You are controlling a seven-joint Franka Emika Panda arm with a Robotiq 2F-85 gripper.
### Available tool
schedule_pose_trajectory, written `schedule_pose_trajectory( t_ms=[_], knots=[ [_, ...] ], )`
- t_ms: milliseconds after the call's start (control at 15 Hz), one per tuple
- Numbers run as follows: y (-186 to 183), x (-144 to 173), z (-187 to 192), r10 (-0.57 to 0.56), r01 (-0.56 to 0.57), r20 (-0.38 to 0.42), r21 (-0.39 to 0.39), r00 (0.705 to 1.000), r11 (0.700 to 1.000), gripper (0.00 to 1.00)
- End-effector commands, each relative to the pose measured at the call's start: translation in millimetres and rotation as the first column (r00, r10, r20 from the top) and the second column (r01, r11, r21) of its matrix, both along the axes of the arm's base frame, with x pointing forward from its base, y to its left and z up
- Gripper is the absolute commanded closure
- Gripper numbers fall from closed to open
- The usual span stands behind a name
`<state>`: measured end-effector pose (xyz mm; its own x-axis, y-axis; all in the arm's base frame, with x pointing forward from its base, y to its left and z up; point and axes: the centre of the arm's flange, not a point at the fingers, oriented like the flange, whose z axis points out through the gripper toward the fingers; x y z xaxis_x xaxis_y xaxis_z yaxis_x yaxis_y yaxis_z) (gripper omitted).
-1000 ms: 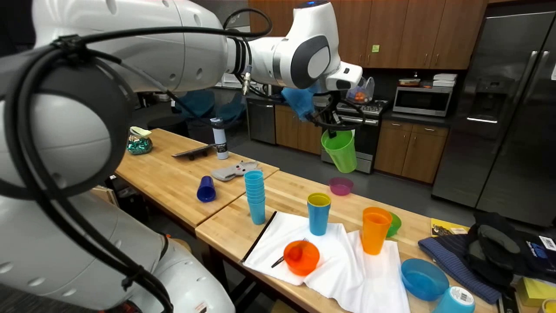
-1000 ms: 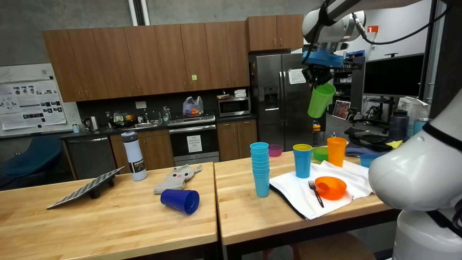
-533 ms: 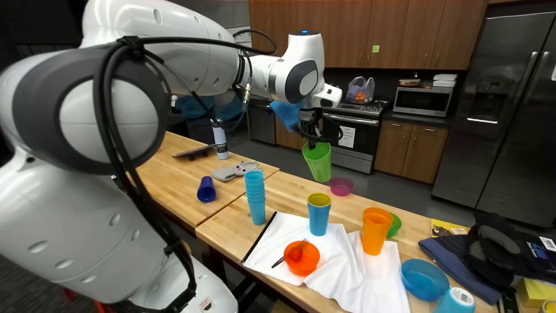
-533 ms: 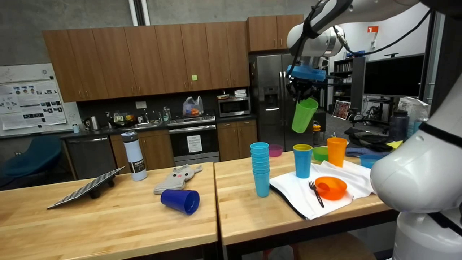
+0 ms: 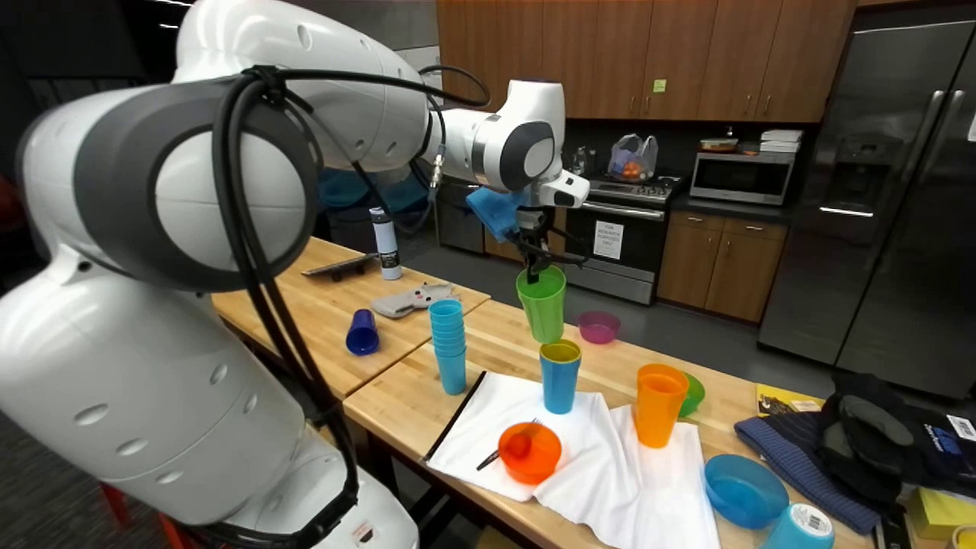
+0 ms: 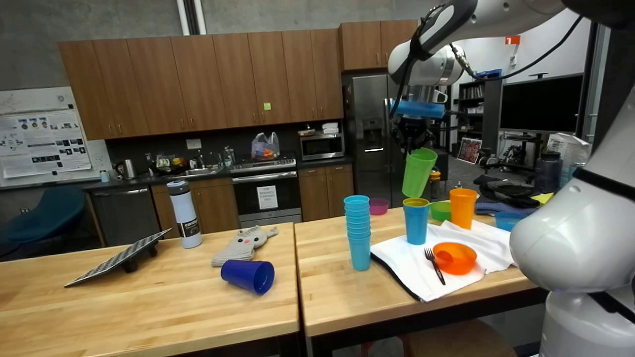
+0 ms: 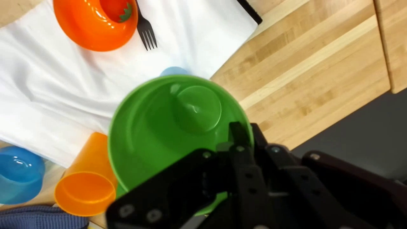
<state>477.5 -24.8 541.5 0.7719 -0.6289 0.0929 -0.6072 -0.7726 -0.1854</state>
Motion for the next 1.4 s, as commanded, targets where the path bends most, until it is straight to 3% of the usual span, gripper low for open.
schedule_pose_trajectory(
  t_ms=[0, 667, 1333],
  knots=[
    [-8.9, 3.4, 0.4, -0.017, 0.018, -0.041, 0.015, 0.999, 1.000, 0.98],
    [-36.4, 14.6, -15.2, -0.061, 0.063, -0.079, 0.025, 0.995, 0.998, 0.98],
    [-37.2, 30.7, -17.1, -0.073, 0.074, -0.065, 0.022, 0.995, 0.997, 0.98]
  ],
)
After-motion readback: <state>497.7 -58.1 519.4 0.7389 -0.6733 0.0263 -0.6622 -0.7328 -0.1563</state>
